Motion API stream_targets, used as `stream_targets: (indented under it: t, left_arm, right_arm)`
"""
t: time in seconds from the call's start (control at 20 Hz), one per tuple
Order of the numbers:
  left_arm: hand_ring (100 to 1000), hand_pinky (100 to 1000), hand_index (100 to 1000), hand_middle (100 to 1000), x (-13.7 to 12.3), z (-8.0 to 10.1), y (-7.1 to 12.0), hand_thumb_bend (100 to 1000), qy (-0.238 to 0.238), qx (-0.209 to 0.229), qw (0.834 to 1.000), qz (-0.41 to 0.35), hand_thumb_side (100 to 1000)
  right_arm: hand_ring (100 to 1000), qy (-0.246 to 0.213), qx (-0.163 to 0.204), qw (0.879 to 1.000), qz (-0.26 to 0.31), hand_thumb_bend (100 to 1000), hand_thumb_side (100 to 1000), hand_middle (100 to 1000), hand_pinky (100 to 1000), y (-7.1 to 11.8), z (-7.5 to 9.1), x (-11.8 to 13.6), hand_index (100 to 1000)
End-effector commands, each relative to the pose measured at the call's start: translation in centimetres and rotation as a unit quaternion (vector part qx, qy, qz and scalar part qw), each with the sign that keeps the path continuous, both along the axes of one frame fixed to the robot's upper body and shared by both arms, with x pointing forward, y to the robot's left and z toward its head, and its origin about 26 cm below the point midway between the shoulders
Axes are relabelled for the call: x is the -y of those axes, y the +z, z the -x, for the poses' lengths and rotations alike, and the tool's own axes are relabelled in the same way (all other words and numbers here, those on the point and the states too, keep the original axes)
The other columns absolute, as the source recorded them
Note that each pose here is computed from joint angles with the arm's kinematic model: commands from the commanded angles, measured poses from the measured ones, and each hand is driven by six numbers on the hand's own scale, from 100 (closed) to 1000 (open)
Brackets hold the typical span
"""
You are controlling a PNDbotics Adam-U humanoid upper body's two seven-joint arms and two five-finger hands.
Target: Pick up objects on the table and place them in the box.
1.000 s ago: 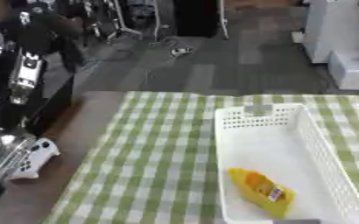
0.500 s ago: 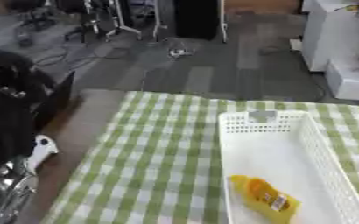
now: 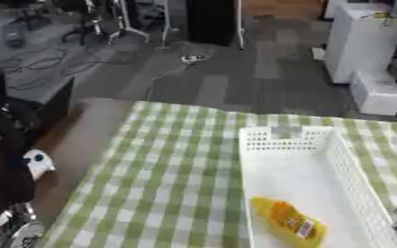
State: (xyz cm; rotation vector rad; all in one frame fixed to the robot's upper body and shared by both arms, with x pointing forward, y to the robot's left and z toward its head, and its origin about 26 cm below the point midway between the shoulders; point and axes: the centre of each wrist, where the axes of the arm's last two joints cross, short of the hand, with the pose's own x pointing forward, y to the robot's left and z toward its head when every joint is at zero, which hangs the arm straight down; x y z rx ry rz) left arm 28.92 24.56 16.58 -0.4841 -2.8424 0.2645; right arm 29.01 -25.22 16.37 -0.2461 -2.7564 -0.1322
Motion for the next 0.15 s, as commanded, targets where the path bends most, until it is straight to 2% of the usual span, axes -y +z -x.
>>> stream_targets:
  t: [0.05,0.15]
  left_arm:
    - [328,385,615,488,0.03,0.09,0.50,100,-0.011,0.013,1.000,-0.003,752]
    - [325,383,616,489,0.12,0.11,0.44,100,-0.015,0.012,1.000,-0.005,752]
  right_arm:
    - [617,-0.003,0.014,1.000,0.010,100,927,630,365,0.57,0.16,0.33,724]
    - [617,-0.001,0.015,1.000,0.012,100,931,630,365,0.54,0.17,0.29,724]
